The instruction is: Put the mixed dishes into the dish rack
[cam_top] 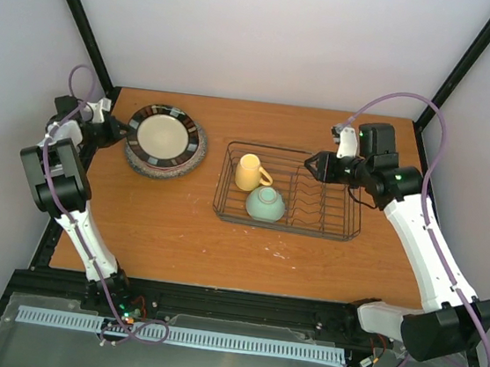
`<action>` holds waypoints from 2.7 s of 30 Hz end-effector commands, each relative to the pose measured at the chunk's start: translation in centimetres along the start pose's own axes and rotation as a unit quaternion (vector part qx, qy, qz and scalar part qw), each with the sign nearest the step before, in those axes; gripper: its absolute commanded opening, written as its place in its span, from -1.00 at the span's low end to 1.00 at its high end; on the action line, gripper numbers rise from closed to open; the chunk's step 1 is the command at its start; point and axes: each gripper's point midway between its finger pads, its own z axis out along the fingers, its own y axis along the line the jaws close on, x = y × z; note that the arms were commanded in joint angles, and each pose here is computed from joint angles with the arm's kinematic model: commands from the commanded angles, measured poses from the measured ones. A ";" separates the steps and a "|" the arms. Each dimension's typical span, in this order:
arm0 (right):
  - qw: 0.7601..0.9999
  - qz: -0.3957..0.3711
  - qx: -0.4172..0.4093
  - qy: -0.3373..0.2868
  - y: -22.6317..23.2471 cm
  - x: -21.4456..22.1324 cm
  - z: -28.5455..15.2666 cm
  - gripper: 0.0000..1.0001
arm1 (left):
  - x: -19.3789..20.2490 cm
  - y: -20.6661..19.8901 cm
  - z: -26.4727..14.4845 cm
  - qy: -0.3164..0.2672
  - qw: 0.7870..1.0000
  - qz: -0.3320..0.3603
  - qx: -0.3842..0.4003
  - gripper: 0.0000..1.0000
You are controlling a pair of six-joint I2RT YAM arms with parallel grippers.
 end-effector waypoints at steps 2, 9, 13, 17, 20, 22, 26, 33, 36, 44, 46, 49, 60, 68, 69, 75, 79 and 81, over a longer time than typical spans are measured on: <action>1.000 0.008 -0.026 0.002 0.3 0.0 0.9 -0.26 | -1.1 -5.8 -2.0 -0.029 0.988 0.050 0.145 -0.99; 0.993 -0.001 -0.118 -0.002 3.0 -0.5 1.7 -0.25 | -0.8 -9.5 -4.1 -0.039 0.972 0.077 0.220 -0.99; 0.987 -0.003 -0.158 -0.004 4.1 -1.1 2.1 -0.23 | -1.5 -11.9 -5.7 -0.045 0.962 0.102 0.250 -0.99; 0.981 -0.007 -0.195 0.007 5.2 -1.2 3.0 -0.19 | -2.1 -13.8 -7.1 -0.047 0.952 0.121 0.277 -0.99; 0.974 -0.014 -0.227 0.018 6.6 -1.1 3.9 -0.12 | -2.2 -15.0 -7.9 -0.045 0.946 0.130 0.292 -0.99; 0.966 -0.019 -0.256 0.025 7.9 -1.0 4.4 -0.06 | -2.0 -16.0 -8.3 -0.043 0.945 0.133 0.297 -0.99; 0.954 -0.027 -0.296 0.036 10.2 -1.4 5.6 0.10 | -1.0 -19.2 -9.4 -0.046 0.936 0.170 0.305 -0.99; 0.941 -0.029 -0.335 0.045 12.3 -2.5 6.9 0.35 | 2.2 -23.0 -10.1 -0.034 0.929 0.189 0.315 -0.99; 0.939 -0.032 -0.341 0.045 12.7 -2.9 7.5 0.47 | 3.5 -24.3 -10.8 -0.034 0.926 0.198 0.318 -0.99; 0.934 -0.054 -0.349 0.053 14.2 -3.6 8.9 0.58 | 5.4 -26.7 -13.0 -0.039 0.920 0.217 0.323 -0.99; 0.931 -0.058 -0.357 0.055 15.0 -3.6 9.2 0.58 | 5.7 -27.1 -13.3 -0.038 0.919 0.219 0.325 -0.99; 0.925 -0.066 -0.369 0.063 16.4 -3.5 9.5 0.59 | 6.1 -27.3 -13.5 -0.038 0.919 0.219 0.325 -0.99; 0.896 -0.096 -0.426 0.077 21.5 -3.3 9.0 0.38 | 8.1 -27.9 -13.1 -0.030 0.920 0.214 0.328 -0.99; 0.884 -0.111 -0.444 0.091 23.6 -2.4 9.1 -0.94 | 8.3 -28.7 -12.1 -0.025 0.918 0.219 0.329 -0.99; 0.885 -0.113 -0.443 0.089 23.7 -2.5 9.0 -0.94 | 8.2 -28.8 -12.0 -0.026 0.918 0.220 0.328 -0.99; 0.914 -0.131 -0.381 0.046 22.5 -3.8 8.8 -0.94 | 7.6 -27.9 -11.1 -0.034 0.928 0.214 0.303 -0.97; 0.936 -0.150 -0.319 0.005 21.0 -5.3 8.5 -0.94 | 7.1 -26.7 -10.2 -0.039 0.940 0.201 0.273 -0.61; 0.943 -0.158 -0.292 -0.008 20.1 -5.8 8.2 -0.94 | 6.9 -26.2 -9.8 -0.041 0.944 0.197 0.261 -0.48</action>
